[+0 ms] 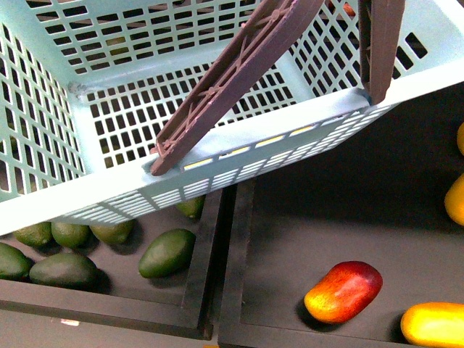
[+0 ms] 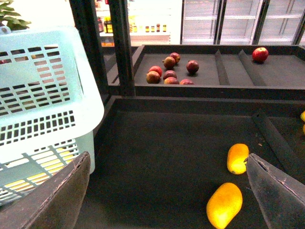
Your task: Pick lemon and mango into basket
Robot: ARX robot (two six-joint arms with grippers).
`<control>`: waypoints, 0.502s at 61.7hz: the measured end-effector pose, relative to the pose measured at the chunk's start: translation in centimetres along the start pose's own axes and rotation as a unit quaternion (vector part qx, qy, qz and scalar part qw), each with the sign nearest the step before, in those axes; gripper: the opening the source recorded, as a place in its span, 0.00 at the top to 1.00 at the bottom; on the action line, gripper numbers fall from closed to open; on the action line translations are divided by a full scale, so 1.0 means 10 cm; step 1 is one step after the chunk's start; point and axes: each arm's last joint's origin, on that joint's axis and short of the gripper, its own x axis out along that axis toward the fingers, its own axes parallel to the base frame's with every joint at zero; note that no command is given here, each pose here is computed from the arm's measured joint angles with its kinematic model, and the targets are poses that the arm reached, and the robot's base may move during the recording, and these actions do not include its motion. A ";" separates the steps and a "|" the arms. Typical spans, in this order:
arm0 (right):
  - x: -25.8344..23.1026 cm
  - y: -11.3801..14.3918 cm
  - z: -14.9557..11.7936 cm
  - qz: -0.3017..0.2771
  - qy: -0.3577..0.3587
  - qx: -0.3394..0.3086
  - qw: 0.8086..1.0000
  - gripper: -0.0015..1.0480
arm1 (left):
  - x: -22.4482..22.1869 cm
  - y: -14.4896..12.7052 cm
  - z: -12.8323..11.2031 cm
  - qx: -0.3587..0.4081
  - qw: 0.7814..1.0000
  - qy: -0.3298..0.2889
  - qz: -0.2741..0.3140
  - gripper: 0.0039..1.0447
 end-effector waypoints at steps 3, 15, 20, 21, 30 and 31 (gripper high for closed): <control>0.00 0.00 0.00 0.000 0.000 0.000 1.000 0.08 | 0.00 0.00 0.00 0.000 1.000 0.000 0.000 0.85; 0.00 0.00 0.00 -0.001 0.000 0.000 1.000 0.08 | 0.00 -0.01 -0.01 0.001 1.000 0.002 -0.001 0.85; 0.00 0.00 0.00 -0.001 0.000 0.000 1.000 0.08 | 0.01 -0.03 -0.04 0.005 1.000 0.010 -0.007 0.85; 0.00 0.00 0.00 -0.001 0.000 0.000 1.000 0.08 | 0.01 -0.03 -0.04 0.005 1.000 0.012 -0.008 0.85; 0.00 0.00 0.00 -0.001 0.000 0.000 1.000 0.08 | 0.01 -0.03 -0.04 -0.005 1.000 0.012 -0.008 0.85; 0.00 0.00 0.00 -0.001 0.000 0.000 1.000 0.08 | 0.01 -0.03 -0.04 -0.005 1.000 0.011 -0.008 0.85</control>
